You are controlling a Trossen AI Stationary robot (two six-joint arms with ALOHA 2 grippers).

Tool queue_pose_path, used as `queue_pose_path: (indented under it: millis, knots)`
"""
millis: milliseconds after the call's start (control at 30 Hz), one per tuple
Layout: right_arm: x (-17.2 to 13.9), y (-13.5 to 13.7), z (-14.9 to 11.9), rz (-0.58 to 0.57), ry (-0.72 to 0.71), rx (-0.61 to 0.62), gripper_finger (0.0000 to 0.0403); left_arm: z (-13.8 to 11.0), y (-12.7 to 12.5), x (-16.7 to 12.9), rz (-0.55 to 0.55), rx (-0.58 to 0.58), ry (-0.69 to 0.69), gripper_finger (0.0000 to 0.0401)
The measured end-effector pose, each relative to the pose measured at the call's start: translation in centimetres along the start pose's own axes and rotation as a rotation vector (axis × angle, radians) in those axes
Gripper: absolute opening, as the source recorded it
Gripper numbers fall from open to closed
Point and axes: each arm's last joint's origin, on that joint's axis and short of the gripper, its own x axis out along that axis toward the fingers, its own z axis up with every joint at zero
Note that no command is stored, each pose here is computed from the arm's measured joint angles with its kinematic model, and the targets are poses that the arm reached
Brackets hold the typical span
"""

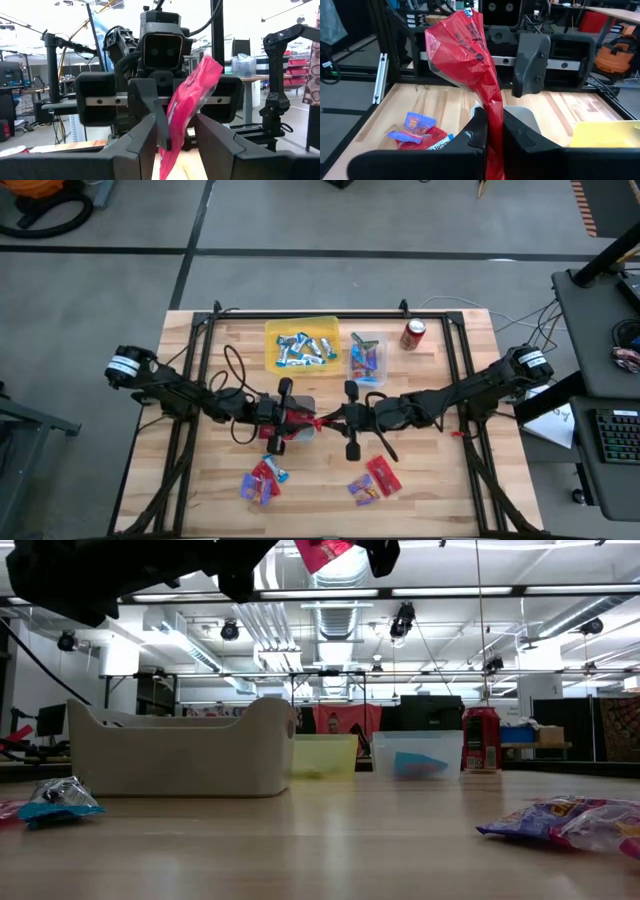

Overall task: Sort candy
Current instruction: Put the red candy into the gray bin

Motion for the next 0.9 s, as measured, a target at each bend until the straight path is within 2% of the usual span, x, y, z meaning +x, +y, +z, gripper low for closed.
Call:
queue_pose_path:
  millis: [167, 400, 733, 900]
  knots:
    - [0.0, 0.0, 0.0, 0.000, 0.001, -0.003, 0.0022, -0.2, -0.1, 0.4, -0.001, 0.026, 0.004, 0.0095]
    - [0.1, 0.0, -0.1, -0.001, 0.005, -0.012, 0.0029, -0.2, -0.1, 0.4, -0.002, 0.038, 0.004, 0.0009]
    - [-0.2, -0.1, 0.1, -0.008, 0.003, -0.009, 0.0089, 0.1, 0.0, 0.3, -0.001, 0.049, 0.010, 0.0002]
    - [-1.2, -0.4, 0.9, -0.038, 0.006, 0.005, 0.0115, 0.8, 0.1, -0.3, 0.010, 0.062, 0.143, 0.0001]
